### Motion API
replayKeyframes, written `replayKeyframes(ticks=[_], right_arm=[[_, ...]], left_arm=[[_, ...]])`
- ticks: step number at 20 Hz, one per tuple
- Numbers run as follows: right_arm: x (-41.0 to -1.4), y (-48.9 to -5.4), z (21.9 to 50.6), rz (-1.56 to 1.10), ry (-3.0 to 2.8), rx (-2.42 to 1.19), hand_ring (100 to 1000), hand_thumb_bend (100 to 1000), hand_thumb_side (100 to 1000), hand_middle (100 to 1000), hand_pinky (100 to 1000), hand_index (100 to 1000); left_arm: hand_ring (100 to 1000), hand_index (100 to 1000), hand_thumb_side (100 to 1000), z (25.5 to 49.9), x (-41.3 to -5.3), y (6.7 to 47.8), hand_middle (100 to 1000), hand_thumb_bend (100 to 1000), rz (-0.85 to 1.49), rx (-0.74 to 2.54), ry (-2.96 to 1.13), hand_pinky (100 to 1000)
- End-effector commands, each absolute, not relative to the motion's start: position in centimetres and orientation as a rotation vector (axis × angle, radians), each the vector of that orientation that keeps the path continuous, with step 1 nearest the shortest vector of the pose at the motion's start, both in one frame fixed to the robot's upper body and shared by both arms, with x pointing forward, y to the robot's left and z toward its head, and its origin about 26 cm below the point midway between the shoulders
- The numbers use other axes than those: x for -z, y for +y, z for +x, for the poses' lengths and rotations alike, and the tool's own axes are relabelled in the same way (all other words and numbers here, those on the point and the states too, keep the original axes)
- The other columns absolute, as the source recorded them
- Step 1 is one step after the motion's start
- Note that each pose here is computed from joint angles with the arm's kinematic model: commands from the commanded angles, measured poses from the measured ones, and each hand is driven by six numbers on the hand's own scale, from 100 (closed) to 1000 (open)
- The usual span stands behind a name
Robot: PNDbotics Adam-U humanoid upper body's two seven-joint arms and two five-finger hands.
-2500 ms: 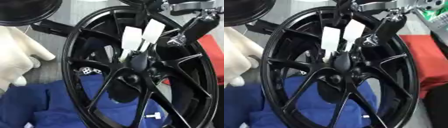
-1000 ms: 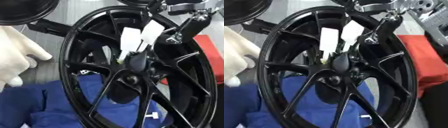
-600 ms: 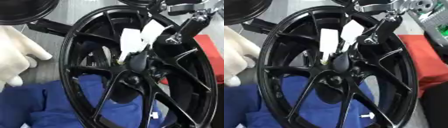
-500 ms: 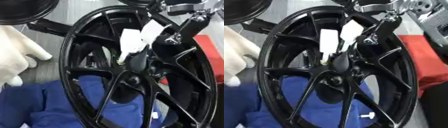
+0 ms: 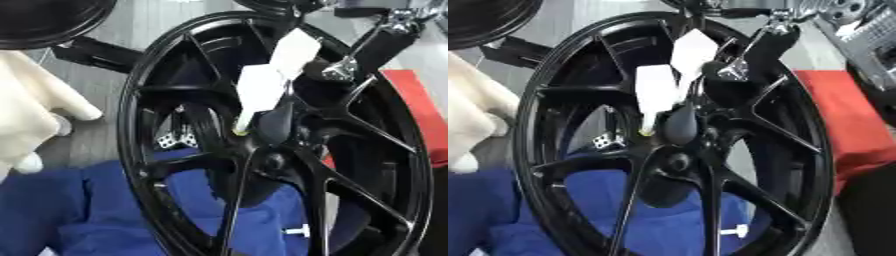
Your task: Pull the pin out of the wheel hub.
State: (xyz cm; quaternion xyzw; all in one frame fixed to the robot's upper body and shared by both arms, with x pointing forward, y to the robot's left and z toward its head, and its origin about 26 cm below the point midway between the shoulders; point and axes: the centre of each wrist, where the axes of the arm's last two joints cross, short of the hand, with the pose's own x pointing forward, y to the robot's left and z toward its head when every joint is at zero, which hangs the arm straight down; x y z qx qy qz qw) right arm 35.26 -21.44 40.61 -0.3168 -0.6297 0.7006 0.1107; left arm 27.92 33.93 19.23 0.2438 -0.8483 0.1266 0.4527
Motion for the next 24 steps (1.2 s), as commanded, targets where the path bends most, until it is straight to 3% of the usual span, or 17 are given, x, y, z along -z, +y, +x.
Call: replayKeyframes(ticks=[1,12,18,19,20,24], right_arm=[[-42.7,-22.3,34.4,-0.986,-1.932,-1.974,670,100,100,302,808,341],[-45.8,-25.7,31.8,-1.106,-2.033,-1.772,662,100,100,306,810,347],[-44.5,-33.0,32.2,-1.202,-1.963,-1.409,659,100,100,344,809,387],[-44.1,-34.2,32.4,-1.224,-1.937,-1.348,660,162,100,350,810,392],[-43.6,-35.7,32.6,-1.251,-1.892,-1.277,661,100,100,351,810,394],[-40.9,-41.0,33.4,-1.335,-1.752,-1.021,655,100,100,363,805,410]], left_arm=[[802,848,623,27.6,-20.0,34.1,788,538,0.614,-0.315,-2.120,843],[803,849,625,27.3,-19.7,34.5,789,532,0.639,-0.318,-2.107,844],[803,849,627,27.3,-19.5,34.6,789,529,0.642,-0.331,-2.102,844],[803,849,627,27.2,-19.5,34.6,788,529,0.642,-0.334,-2.100,843],[804,849,627,27.2,-19.5,34.6,789,528,0.640,-0.337,-2.100,843],[804,849,627,27.2,-19.3,34.6,789,526,0.639,-0.348,-2.093,843]])
